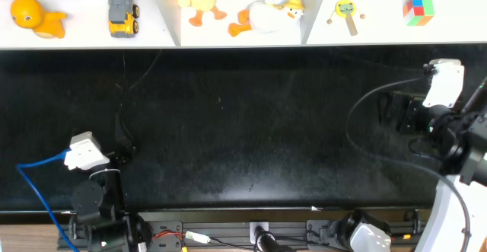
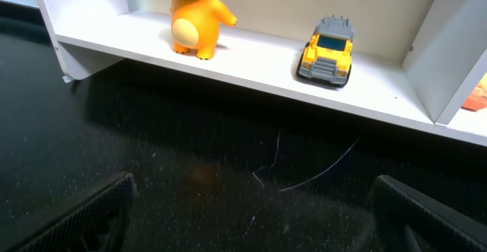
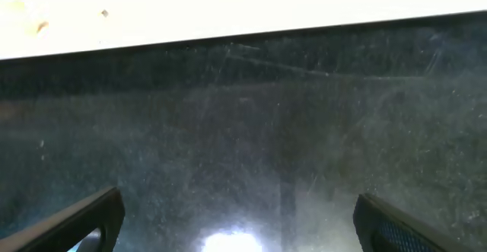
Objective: Store Toys
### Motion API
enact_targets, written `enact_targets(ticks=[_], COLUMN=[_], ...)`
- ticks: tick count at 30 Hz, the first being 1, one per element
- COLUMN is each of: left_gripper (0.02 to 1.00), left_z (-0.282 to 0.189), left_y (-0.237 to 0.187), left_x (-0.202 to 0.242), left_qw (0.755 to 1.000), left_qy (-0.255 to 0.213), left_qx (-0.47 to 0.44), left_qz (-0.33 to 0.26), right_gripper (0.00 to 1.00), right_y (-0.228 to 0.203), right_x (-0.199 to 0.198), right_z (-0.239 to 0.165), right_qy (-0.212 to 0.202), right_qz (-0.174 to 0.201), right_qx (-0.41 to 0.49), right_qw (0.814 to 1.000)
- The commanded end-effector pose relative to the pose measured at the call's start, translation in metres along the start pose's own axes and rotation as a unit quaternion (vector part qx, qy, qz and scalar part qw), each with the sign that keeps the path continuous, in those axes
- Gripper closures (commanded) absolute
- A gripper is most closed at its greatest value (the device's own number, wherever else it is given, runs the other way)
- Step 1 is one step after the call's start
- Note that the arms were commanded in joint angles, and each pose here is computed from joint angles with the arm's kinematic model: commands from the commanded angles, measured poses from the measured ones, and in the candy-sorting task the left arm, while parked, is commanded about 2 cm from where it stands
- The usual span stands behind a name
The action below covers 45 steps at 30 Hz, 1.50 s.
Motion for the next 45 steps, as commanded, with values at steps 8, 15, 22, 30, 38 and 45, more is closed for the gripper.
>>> enact_targets(ticks=[8,15,22,30,38,45], left_gripper=[0.02,0.02,0.02,0.02,0.02,0.02], left_z=[-0.001,-0.001,-0.001,-0.001,-0.001,-0.001], left_y=[0.001,0.001,0.001,0.001,0.001,0.001], left_x=[0.001,0.001,0.001,0.001,0.001,0.001], left_qw=[1.0,1.0,1.0,1.0,1.0,1.0], left_qy=[0.001,0.001,0.001,0.001,0.001,0.001], left_qx=[-0.004,-0.004,-0.004,-0.004,-0.004,-0.004], left_qz=[0.001,0.001,0.001,0.001,0.001,0.001], right_gripper=[0.007,0.005,0.005,0.005,0.007,0.007], right_y=[-0.009,-0.038,-0.088,-0.111,-0.125,-0.125], right_x=[0.067,0.08,0.077,0.078,0.082,0.081], right_z=[-0.048,-0.03,0.01,0.04,0.074,0.074], right_qy=[-0.032,-0.012,0.009,0.026,0.077,0.078], right_qz=[-0.156,-0.059,-0.019,-0.029,0.015,0.019], right_qx=[-0.114,-0.27,-0.326,-0.368,-0.38,-0.381], right_qw=[0.981,0.961,0.945,0.929,0.922,0.921])
Point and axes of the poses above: each gripper's point midway between its finger pads, its own z axis out along the fingers, its own x axis along the line the jaws close on, y = z × x, the point moved 8 cm from there along -z, back along the fingers, and after that the axes turned 6 degrees about -z, right-handed, at the moved point
